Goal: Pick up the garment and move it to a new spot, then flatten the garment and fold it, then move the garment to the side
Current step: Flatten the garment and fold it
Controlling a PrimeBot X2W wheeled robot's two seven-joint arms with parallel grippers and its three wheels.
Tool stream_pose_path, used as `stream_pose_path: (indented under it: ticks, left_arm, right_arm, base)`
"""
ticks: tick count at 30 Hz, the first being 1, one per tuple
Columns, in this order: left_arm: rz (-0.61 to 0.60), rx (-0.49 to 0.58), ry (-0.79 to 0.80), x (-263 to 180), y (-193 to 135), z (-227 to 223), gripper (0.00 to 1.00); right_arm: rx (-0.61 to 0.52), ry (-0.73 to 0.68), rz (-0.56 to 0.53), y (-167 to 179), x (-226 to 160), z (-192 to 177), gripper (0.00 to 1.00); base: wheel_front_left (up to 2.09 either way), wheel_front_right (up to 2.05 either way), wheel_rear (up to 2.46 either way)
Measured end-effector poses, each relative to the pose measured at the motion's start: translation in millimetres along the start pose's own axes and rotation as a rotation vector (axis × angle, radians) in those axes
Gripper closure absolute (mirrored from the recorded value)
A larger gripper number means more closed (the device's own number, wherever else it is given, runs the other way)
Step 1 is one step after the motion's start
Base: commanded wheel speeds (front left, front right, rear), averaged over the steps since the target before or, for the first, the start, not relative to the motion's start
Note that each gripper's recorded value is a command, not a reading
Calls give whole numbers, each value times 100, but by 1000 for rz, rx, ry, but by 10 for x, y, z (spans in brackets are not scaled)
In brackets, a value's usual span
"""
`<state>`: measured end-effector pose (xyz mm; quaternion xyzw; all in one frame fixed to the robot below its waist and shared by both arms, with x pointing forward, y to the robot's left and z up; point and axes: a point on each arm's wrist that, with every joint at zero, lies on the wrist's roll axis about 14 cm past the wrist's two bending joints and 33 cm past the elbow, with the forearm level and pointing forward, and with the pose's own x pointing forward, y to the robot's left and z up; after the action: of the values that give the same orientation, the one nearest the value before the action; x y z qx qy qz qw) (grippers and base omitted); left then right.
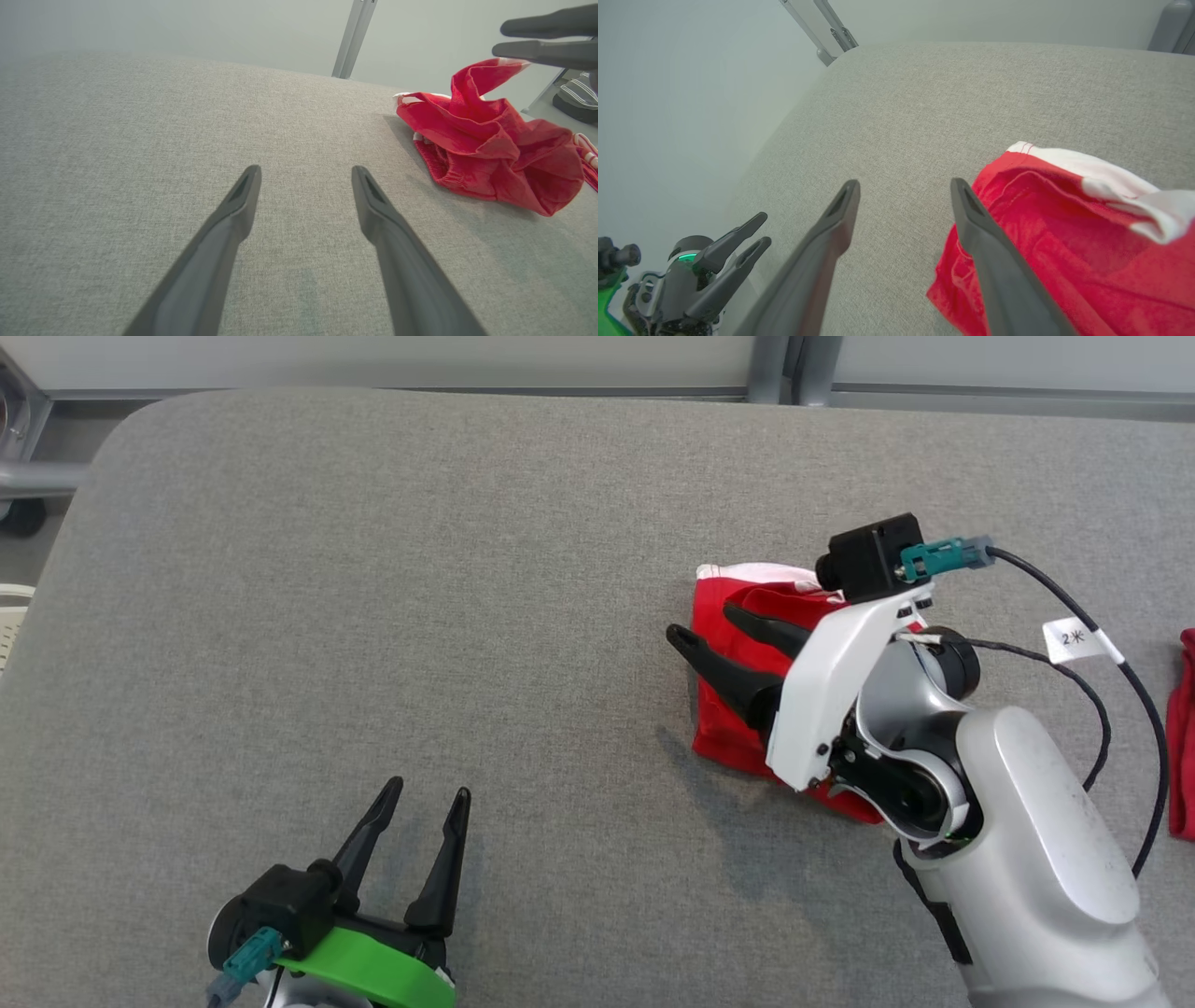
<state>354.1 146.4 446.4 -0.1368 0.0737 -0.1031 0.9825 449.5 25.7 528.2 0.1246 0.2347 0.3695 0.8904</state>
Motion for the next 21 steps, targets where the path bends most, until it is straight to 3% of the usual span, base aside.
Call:
stream_pose_path:
  ticks: [3, 13, 21]
  left_arm:
    - [-1, -2, 1, 5, -2, -4, 0]
    - [-17, -8, 17, 68, -37, -61, 0]
    - [-37, -10, 32, 183, -64, -106, 0]
  right_arm:
    - [16, -6, -14, -77, -96, -38, 0]
    - [127, 70, -336, -1103, -800, -497, 0]
    - [228, 118, -396, -1285, -729, -810, 0]
  base:
    - [0, 0, 0]
    - [0, 0, 0]
    - [0, 0, 0]
